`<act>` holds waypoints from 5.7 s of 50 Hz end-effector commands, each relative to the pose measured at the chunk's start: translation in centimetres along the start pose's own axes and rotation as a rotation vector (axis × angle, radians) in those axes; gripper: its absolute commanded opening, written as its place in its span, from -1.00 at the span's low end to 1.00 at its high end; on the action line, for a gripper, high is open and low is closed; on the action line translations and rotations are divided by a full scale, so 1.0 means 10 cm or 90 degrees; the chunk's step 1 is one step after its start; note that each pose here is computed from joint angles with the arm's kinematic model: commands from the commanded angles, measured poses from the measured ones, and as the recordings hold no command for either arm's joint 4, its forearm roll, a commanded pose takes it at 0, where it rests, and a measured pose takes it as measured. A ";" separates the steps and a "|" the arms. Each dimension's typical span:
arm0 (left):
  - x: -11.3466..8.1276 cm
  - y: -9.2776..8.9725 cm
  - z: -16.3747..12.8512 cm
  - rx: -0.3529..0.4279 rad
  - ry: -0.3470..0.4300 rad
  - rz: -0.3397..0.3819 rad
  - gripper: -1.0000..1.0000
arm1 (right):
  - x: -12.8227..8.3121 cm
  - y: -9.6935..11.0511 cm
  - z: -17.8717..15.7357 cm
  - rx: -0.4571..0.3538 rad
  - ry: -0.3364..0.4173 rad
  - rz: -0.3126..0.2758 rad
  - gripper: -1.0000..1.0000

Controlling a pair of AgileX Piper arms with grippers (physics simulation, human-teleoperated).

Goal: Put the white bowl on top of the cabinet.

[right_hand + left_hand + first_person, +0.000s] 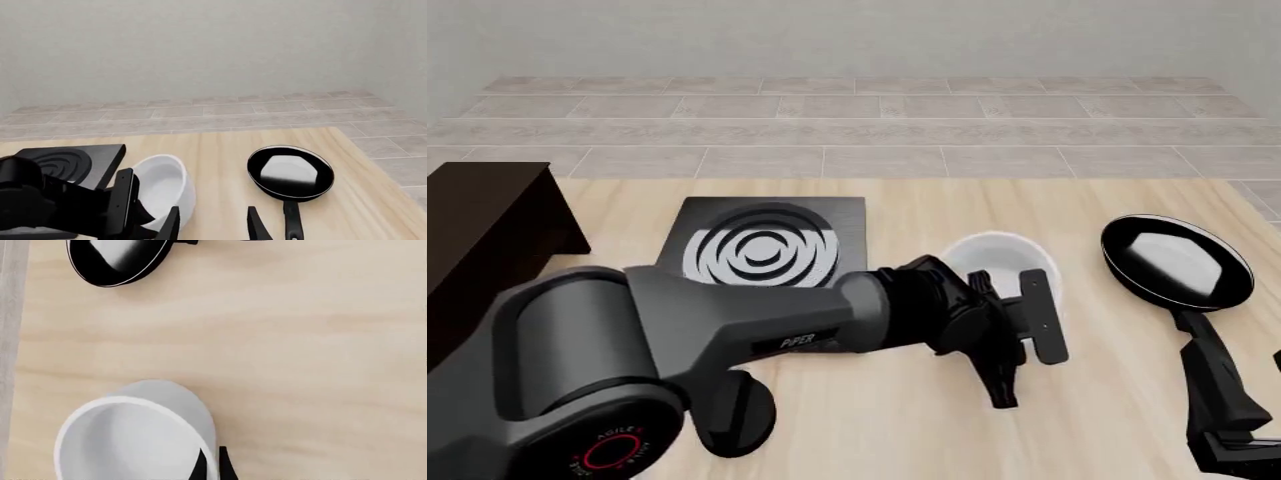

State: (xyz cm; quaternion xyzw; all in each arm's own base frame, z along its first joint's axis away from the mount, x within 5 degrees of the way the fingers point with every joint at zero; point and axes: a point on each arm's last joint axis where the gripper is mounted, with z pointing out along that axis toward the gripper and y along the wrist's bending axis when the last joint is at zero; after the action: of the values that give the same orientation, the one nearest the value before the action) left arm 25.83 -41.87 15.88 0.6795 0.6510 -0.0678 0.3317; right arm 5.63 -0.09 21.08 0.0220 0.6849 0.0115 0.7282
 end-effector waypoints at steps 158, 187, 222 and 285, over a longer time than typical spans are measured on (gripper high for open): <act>2.05 1.24 -2.96 -0.382 0.077 -0.287 -1.00 | 0.00 0.00 0.00 0.005 0.000 -0.001 1.00; 2.41 1.33 -3.92 -0.505 0.154 -0.353 -1.00 | 0.02 -0.01 0.00 0.006 0.014 -0.003 1.00; 3.21 1.35 -4.10 -0.531 0.272 -0.469 -1.00 | 0.02 -0.01 0.00 0.006 0.014 -0.003 1.00; 3.77 1.15 -3.87 -0.528 0.314 -0.554 1.00 | 0.02 -0.01 0.00 0.006 0.014 -0.003 1.00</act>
State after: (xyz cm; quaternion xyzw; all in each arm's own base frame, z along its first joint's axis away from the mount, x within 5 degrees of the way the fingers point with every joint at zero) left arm 28.89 10.80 30.28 0.1711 0.8931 0.2151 0.3562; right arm 5.64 -0.14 20.88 0.0240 0.6927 0.0070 0.7208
